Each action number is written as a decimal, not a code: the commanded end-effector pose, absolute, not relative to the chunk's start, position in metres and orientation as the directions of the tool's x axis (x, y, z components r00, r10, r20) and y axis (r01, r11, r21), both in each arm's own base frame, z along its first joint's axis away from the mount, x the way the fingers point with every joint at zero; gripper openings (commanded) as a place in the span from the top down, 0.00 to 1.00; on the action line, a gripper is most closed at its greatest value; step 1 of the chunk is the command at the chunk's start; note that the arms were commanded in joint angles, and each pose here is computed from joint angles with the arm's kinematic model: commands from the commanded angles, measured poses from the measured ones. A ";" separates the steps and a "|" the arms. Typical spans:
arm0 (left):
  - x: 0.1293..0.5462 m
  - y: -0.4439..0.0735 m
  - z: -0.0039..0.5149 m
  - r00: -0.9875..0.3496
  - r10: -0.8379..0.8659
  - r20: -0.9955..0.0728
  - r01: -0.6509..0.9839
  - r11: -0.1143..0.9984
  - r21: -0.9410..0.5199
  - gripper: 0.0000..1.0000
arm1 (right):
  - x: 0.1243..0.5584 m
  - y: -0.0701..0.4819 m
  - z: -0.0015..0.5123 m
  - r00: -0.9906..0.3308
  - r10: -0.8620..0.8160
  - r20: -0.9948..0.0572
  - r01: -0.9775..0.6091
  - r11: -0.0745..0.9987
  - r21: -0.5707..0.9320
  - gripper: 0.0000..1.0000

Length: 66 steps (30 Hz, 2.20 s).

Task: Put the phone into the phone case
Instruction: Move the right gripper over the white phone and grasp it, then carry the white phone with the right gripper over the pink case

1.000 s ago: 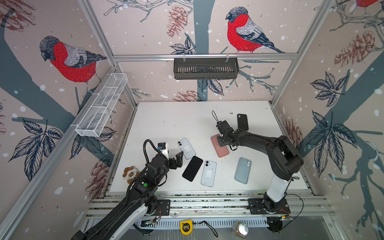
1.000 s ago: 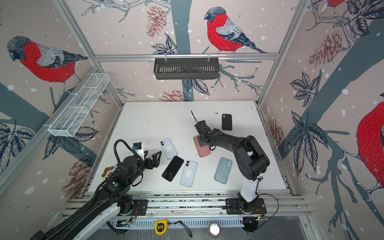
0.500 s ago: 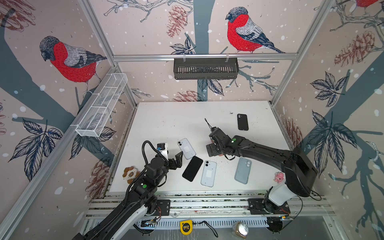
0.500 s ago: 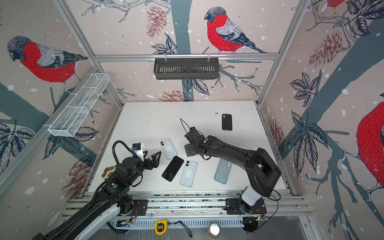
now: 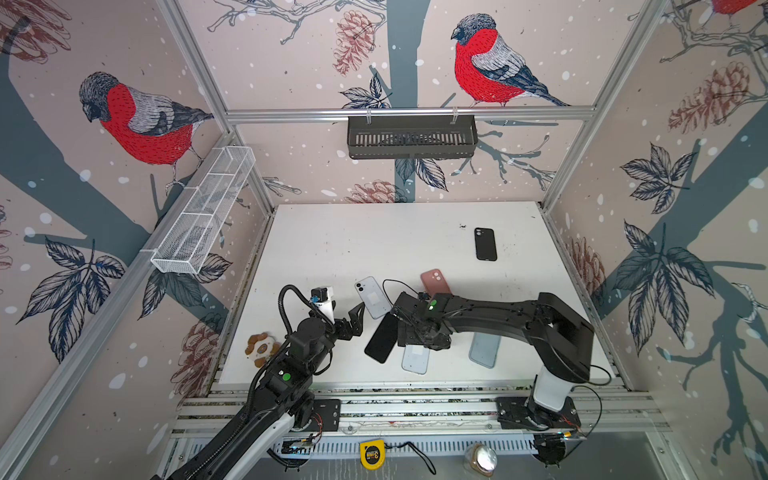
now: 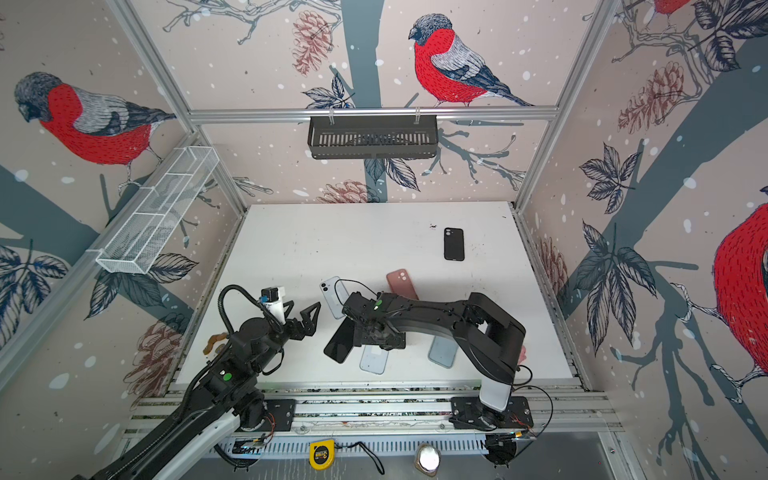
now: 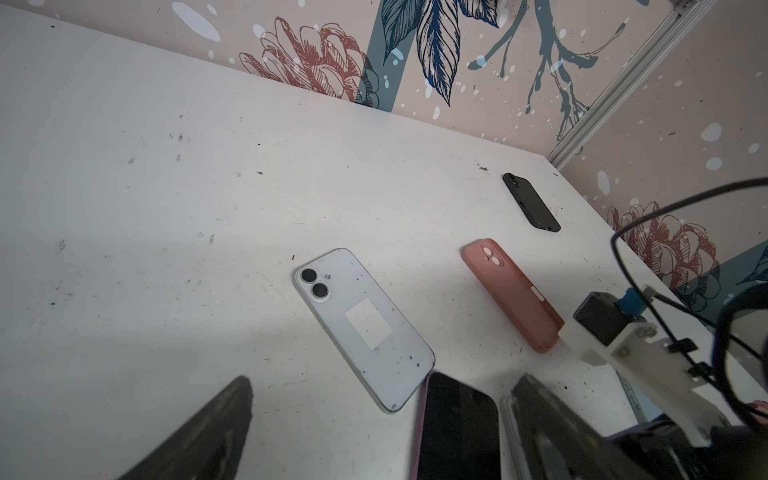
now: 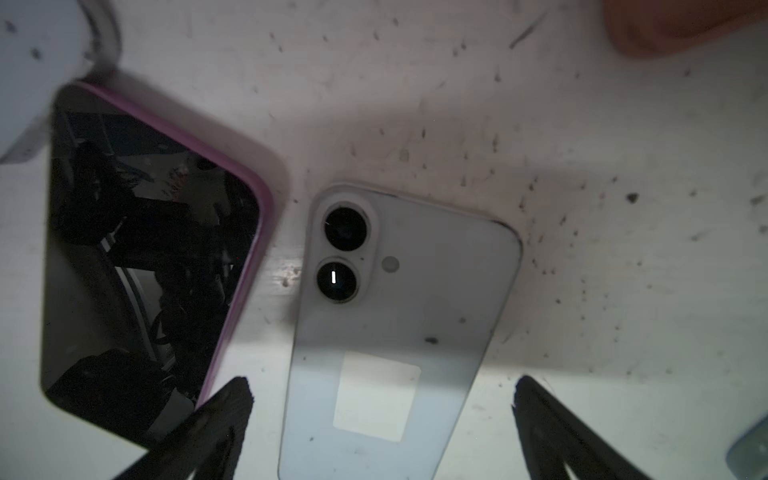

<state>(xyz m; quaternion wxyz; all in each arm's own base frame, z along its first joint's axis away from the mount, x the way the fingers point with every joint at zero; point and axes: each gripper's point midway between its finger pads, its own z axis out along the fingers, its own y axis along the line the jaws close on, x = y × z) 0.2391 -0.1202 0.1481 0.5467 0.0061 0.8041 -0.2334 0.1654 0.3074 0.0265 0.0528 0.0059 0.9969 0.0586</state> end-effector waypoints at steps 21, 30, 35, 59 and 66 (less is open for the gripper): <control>0.234 -0.117 0.153 -0.377 -0.268 -0.887 0.272 0.883 -0.383 0.02 | 0.158 0.289 0.002 -0.996 -0.020 -0.093 -0.024 0.999 0.044 0.17; 0.234 -0.118 0.153 -0.378 -0.268 -0.886 0.273 0.882 -0.383 0.02 | 0.210 0.292 0.055 -0.965 -0.140 -0.223 -0.180 0.968 0.173 0.33; 0.235 -0.118 0.154 -0.374 -0.269 -0.887 0.274 0.882 -0.383 0.03 | 0.266 0.264 0.087 -0.909 -0.211 -0.359 -0.263 0.959 0.102 0.35; 0.234 -0.124 0.153 -0.384 -0.251 -0.888 0.303 0.875 -0.379 0.02 | 0.310 0.339 0.067 -0.746 -0.541 -0.389 -0.611 0.788 0.075 0.00; 0.235 -0.122 0.153 -0.380 -0.255 -0.889 0.299 0.876 -0.379 0.02 | 0.311 0.349 0.039 -0.740 -0.596 -0.312 -0.645 0.761 0.077 0.00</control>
